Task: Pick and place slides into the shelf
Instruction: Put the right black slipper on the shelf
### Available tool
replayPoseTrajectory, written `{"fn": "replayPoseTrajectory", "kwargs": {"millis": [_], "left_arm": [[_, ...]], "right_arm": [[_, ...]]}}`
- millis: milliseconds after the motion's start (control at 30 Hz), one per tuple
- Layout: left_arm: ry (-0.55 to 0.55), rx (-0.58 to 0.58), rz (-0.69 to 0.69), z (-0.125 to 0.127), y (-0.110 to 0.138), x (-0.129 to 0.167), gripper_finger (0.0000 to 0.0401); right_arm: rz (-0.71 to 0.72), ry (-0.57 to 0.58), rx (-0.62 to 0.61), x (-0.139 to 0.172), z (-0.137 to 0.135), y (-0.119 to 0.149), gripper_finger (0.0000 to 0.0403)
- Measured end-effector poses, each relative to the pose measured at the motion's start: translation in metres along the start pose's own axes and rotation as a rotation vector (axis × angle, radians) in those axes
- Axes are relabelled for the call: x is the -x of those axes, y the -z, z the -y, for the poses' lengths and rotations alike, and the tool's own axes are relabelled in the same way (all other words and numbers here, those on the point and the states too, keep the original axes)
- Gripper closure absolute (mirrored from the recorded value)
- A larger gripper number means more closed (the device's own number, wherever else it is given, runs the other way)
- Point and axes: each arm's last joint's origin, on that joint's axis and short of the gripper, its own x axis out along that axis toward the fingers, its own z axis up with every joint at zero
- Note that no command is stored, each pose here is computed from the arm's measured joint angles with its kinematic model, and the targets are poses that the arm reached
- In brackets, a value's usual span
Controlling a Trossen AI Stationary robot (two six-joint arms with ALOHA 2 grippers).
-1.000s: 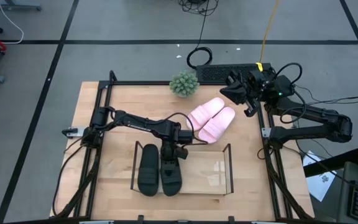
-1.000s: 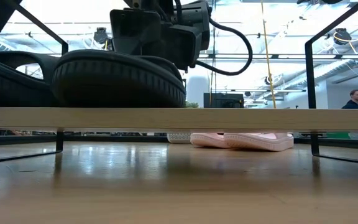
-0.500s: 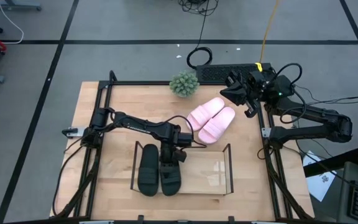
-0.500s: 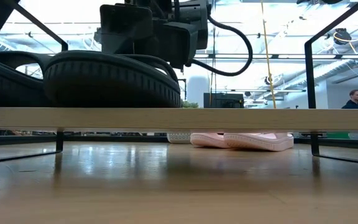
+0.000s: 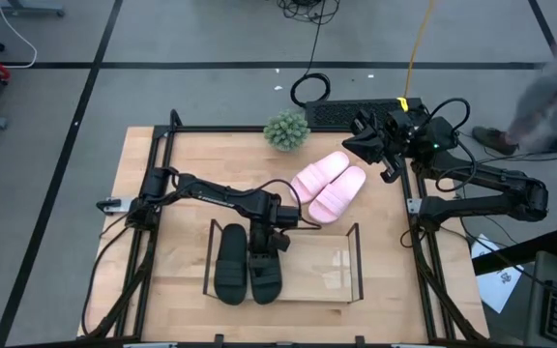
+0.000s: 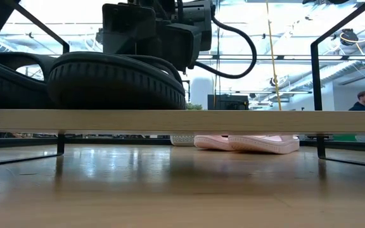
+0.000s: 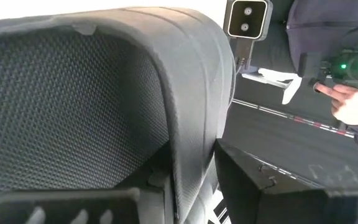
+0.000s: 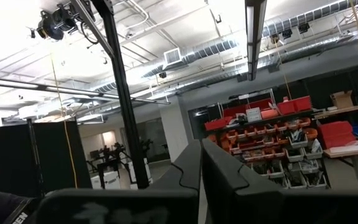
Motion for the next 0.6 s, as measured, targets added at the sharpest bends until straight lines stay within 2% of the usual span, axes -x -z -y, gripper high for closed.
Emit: {"fn": "replayPoseTrajectory", "kwargs": {"millis": [600], "left_arm": [[0.011,0.022,0.020,-0.0057,-0.0015,0.0082,0.0297]], "right_arm": [[0.000,0.000,0.000,0.0000,0.0000,0.0000,0.0399]]}}
